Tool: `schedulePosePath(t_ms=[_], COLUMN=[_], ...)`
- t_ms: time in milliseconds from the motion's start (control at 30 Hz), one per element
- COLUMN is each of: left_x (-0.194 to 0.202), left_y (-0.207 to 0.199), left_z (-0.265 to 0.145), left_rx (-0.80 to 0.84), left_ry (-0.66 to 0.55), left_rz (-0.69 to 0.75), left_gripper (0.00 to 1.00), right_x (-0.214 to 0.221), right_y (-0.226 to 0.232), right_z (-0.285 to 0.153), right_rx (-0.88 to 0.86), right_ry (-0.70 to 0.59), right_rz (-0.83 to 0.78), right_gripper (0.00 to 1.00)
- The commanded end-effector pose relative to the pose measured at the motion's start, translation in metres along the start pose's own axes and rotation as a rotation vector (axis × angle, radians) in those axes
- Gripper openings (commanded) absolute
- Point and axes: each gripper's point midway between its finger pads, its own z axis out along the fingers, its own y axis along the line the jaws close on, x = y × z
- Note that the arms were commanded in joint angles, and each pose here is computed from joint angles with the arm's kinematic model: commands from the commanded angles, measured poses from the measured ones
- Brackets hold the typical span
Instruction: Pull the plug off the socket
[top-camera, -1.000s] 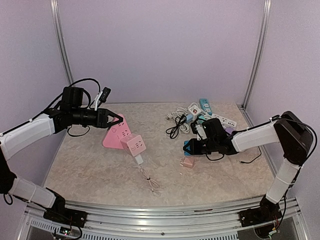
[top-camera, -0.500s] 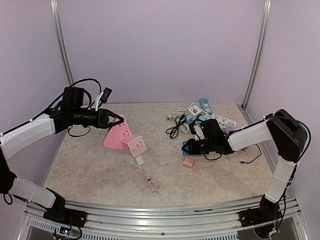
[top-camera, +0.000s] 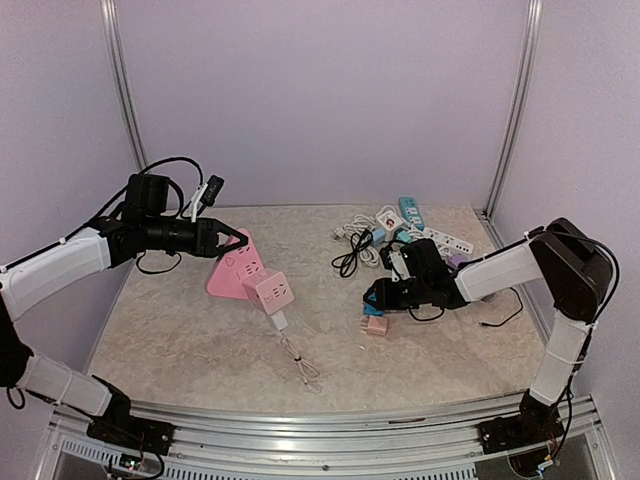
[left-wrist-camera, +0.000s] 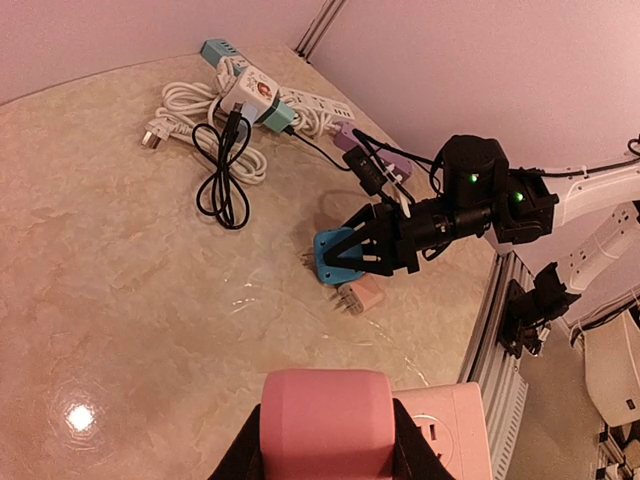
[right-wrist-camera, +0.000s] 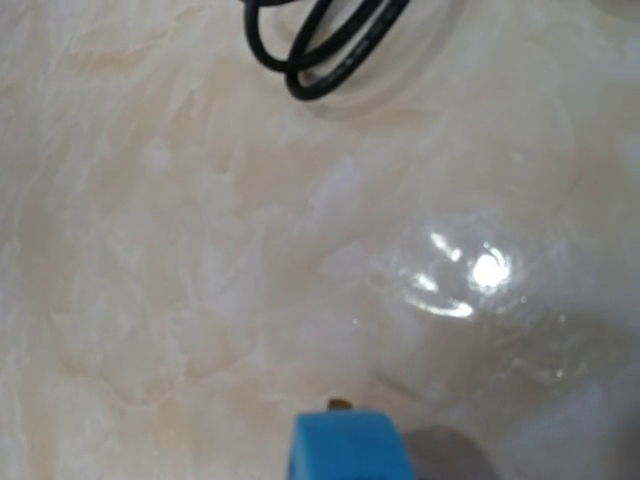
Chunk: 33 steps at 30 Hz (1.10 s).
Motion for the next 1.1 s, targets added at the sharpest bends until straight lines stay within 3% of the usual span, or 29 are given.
schedulePosePath(t_ms=[0, 200, 367, 633, 1067], left_x=[-0.008, -0.009, -0.009, -0.008, -0.004], left_y=[-0.008, -0.008, -0.007, 0.003, 0.02], left_z=[0.0, 0.0, -0.001, 0.0, 0.009], left_rx=[0.024, 0.021, 0.018, -0.001, 0.099], left_ry=[-0.025, -0.027, -0.029, -0.032, -0.024], left_rz=[0.024, 0.026, 0.024, -0.025, -0.208], left_gripper=[0.0, 0.0, 0.0, 0.0, 0.0], right_x=[-0.004, -0.008, -0.014, -0.027, -0.032], right_y=[-0.01, -0.02, -0.025, -0.019, 0.118], right_z=[-0.001, -0.013, -0.027, -0.056, -0.133], right_rx=[0.046, 0.122, 0.168, 0.178, -0.14], right_ry=[-0.002, -0.022, -0.061, -0.137, -0.396], right_rz=[0.004, -0.016, -0.034, -0.086, -0.338], right_gripper=[0.4, 0.48, 0.63, 0.72, 0.79])
